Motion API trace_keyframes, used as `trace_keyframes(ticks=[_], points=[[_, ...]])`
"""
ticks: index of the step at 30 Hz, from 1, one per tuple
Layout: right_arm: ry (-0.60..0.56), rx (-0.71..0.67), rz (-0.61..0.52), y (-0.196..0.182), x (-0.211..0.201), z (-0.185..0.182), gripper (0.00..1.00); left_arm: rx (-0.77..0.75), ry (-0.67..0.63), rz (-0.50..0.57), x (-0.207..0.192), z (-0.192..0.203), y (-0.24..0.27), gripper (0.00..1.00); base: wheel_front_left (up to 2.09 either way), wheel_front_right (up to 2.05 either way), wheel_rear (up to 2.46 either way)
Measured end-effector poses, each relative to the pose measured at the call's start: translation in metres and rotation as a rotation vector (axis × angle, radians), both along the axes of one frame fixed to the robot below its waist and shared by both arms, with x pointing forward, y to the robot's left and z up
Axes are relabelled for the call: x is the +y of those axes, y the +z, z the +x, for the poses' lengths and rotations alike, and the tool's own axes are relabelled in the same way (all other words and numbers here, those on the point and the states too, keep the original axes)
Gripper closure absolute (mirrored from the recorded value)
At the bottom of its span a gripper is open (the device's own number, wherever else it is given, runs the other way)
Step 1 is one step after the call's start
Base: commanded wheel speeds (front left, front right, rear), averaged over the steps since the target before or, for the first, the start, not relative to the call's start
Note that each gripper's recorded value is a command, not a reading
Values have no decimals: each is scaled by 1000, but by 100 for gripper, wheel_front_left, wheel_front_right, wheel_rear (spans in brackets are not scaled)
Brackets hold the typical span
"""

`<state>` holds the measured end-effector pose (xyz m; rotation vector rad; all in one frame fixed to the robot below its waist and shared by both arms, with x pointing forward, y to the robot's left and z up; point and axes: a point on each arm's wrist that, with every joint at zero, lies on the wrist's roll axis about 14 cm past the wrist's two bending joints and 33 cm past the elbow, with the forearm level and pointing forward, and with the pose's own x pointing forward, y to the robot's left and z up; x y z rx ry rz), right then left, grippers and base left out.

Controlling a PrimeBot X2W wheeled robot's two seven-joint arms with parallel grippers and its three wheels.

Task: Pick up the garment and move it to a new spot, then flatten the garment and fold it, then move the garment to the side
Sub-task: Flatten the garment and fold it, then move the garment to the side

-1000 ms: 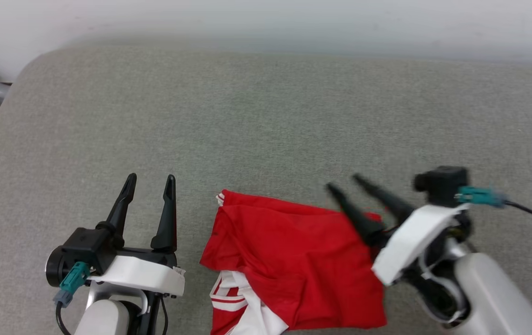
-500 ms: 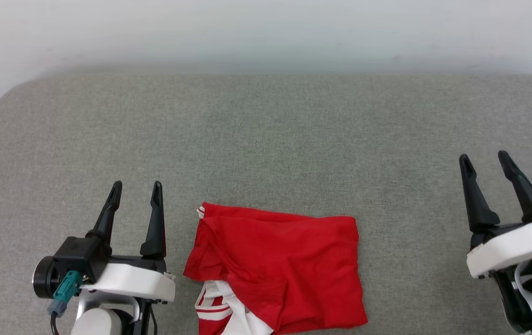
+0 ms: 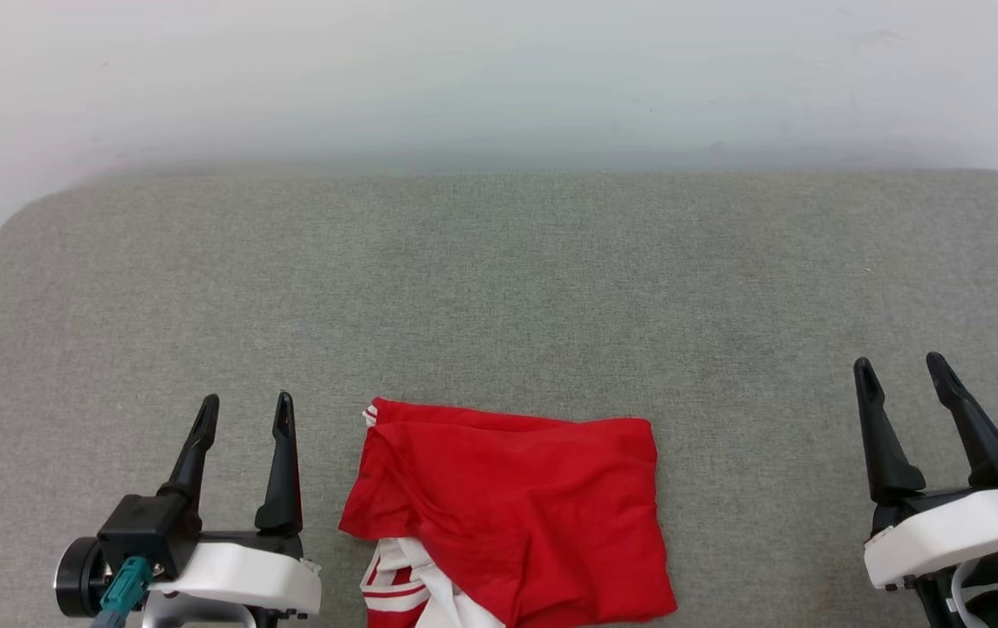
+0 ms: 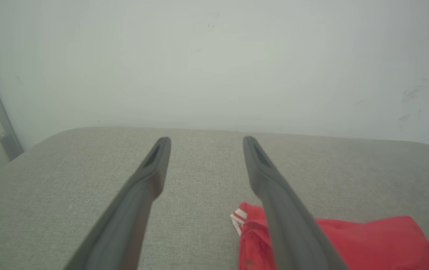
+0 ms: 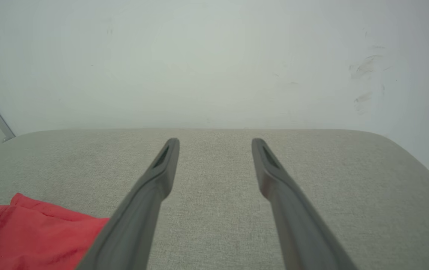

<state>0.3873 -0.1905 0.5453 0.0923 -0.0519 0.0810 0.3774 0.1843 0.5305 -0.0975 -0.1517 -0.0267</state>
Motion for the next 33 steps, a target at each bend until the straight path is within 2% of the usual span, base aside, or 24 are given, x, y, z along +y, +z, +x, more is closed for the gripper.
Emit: trace_keyframes(ticks=[13,17,19,25,28,33], points=[[-7,67,12,-12,0,-1,0,10,-8,3,-3,1,-3,0,0,0,0],[8,237,18,-46,-3,-4,0,5,-7,5,-2,3,-2,0,0,0,0],[43,375,25,-72,3,-10,0,-5,-8,6,-2,7,1,0,0,0,0],[220,729,63,-129,41,-32,0,-22,15,-5,3,14,6,0,0,0,0],[310,835,87,-144,66,-39,0,-20,28,-14,5,15,5,0,0,0,0],[431,889,136,-151,106,-33,0,15,52,-16,12,15,-7,0,0,0,0]])
